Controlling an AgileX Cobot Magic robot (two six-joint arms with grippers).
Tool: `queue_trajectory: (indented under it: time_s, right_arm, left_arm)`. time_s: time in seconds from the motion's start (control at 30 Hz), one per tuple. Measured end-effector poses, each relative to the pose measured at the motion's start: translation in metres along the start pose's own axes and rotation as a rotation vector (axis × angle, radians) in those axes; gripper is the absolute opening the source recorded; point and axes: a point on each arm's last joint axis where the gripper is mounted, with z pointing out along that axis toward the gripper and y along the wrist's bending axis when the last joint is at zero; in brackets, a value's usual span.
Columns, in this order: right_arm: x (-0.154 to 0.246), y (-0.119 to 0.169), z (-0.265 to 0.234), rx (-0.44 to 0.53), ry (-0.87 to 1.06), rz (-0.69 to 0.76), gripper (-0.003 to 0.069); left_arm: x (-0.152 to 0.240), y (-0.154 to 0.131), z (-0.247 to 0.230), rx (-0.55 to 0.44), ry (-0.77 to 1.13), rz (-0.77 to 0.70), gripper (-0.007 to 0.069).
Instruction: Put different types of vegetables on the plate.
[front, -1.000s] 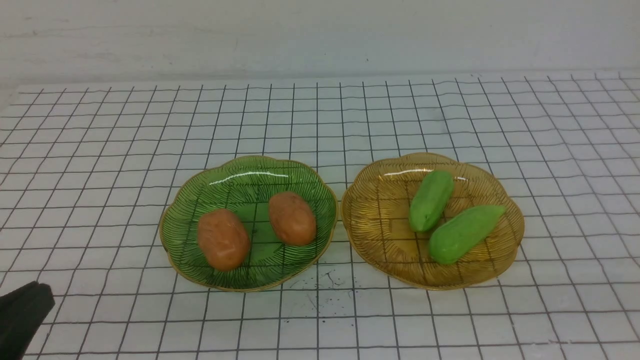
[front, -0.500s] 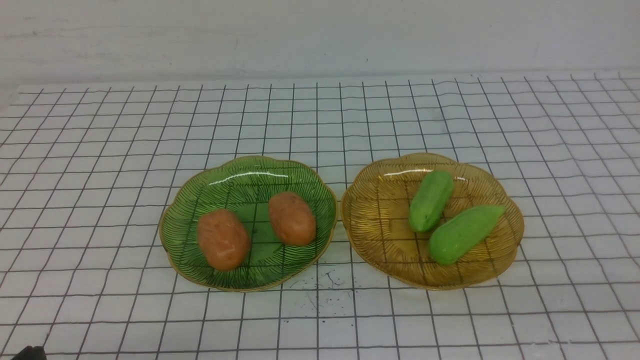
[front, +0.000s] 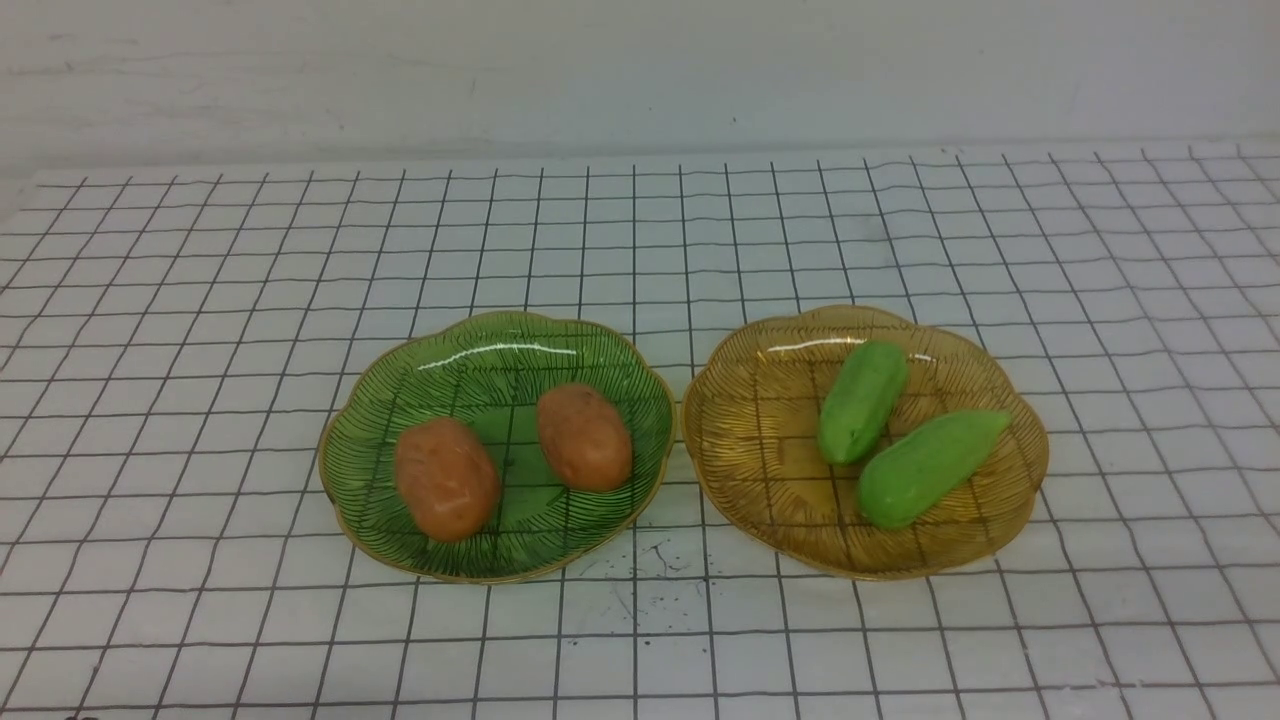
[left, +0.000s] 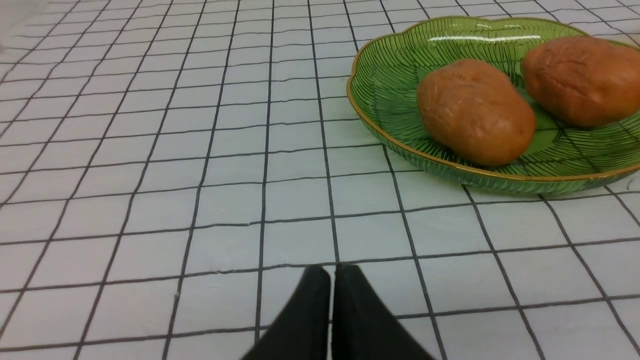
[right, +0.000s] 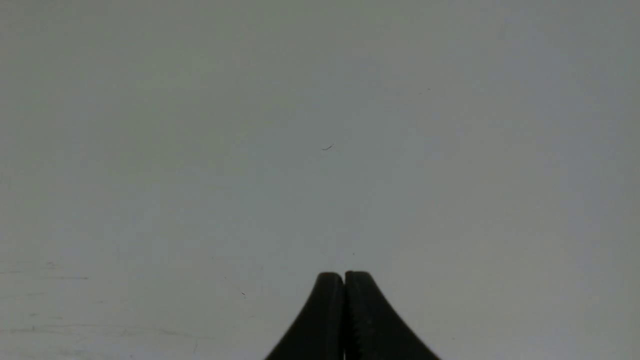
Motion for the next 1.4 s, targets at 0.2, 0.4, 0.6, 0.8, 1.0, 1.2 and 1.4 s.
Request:
queue_trajectory:
  time_s: [0.2,0.4,0.6,0.8,1.0,1.2,1.4]
  right_arm:
    - [0.0,0.0,0.0,0.0,0.0,0.0,-0.0014]
    - [0.0,0.0,0.0,0.0,0.0,0.0,-0.0014]
    - [0.0,0.0,0.0,0.0,0.0,0.0,-0.0014]
    - [0.0,0.0,0.0,0.0,0.0,-0.002,-0.0014]
    - [0.011,-0.001,-0.001,0.015,0.071,-0.095,-0.0014]
    - [0.075,-0.01,-0.005,0.121,0.351,-0.194,-0.0014]
    - [0.145,-0.018,-0.023,0.175,0.608,-0.174,-0.0014]
  left_arm:
    - [0.0,0.0,0.0,0.0,0.002,-0.006,-0.0008]
    - [0.0,0.0,0.0,0.0,0.002,-0.007,-0.0008]
    - [0.0,0.0,0.0,0.0,0.002,-0.006,-0.0008]
    - [0.0,0.0,0.0,0.0,0.002,-0.006,-0.0008]
    - [0.0,0.0,0.0,0.0,0.003,-0.006,-0.0008]
    - [0.0,0.0,0.0,0.0,0.003,-0.006,-0.0008]
    - [0.0,0.0,0.0,0.0,0.003,-0.006,-0.0008]
